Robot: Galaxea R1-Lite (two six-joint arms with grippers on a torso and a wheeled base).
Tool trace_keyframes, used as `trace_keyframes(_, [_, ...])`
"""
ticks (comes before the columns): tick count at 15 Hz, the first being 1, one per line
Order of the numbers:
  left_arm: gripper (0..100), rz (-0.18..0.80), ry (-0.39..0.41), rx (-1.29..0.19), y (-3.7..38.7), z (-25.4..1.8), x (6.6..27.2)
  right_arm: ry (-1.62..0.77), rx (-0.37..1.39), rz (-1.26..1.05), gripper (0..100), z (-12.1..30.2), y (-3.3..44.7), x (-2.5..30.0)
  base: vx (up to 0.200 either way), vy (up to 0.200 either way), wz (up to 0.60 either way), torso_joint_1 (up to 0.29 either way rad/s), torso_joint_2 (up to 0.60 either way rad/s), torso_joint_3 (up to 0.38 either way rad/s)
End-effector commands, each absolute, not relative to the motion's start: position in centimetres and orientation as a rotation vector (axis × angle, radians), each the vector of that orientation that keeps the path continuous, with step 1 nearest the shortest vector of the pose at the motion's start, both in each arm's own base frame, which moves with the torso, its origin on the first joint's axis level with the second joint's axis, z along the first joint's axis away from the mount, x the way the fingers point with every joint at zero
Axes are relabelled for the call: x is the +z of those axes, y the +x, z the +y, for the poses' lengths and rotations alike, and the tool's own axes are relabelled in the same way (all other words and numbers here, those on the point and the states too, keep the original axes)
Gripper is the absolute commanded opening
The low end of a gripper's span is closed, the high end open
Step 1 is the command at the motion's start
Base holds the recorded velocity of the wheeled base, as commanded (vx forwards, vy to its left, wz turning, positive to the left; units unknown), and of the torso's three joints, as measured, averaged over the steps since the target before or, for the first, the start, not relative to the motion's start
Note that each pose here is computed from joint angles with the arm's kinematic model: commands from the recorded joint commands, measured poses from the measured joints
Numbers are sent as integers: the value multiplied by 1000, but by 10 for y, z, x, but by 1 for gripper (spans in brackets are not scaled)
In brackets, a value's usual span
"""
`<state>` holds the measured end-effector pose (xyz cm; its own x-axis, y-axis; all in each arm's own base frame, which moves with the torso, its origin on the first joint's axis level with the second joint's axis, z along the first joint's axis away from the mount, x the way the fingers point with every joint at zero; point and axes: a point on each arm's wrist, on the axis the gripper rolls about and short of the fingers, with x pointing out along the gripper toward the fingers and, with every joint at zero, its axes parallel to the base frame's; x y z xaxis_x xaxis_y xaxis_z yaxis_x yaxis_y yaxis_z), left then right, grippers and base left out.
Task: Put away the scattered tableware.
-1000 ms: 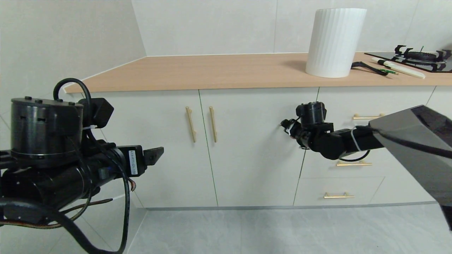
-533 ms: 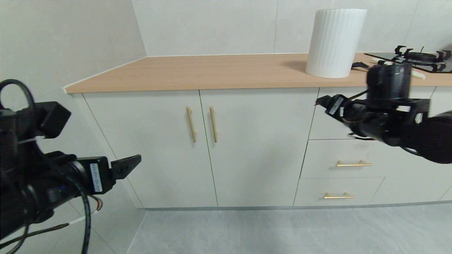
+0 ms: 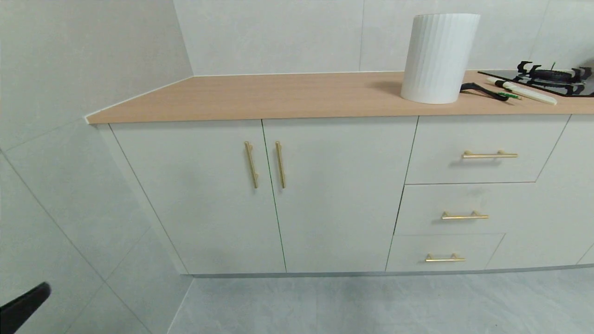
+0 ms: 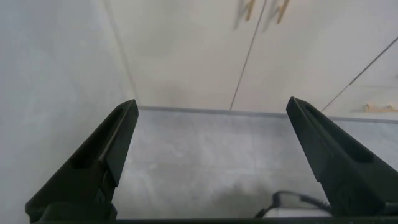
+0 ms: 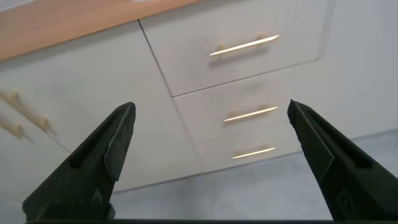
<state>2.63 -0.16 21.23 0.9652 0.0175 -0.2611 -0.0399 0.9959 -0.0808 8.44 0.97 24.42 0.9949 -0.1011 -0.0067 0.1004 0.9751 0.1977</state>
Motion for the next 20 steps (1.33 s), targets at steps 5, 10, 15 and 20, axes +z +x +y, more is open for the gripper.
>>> trace_keyframes(5, [100,79,-123,203,-39,17,171,104,-176,-228,100,-7,-58,184,0,0,0,0,0,0])
trace_keyframes(10, [100,66,-120,285,-45,14,135,100,-215,-213,100,-5,-61,150,0,0,0,0,0,0])
trace_keyframes(15, [100,-11,-96,348,-52,6,128,89,-200,-133,100,-4,-49,130,0,0,0,0,0,0])
trace_keyframes(20, [100,-66,69,294,-30,7,95,32,-198,-82,100,-4,-33,102,0,0,0,0,0,0])
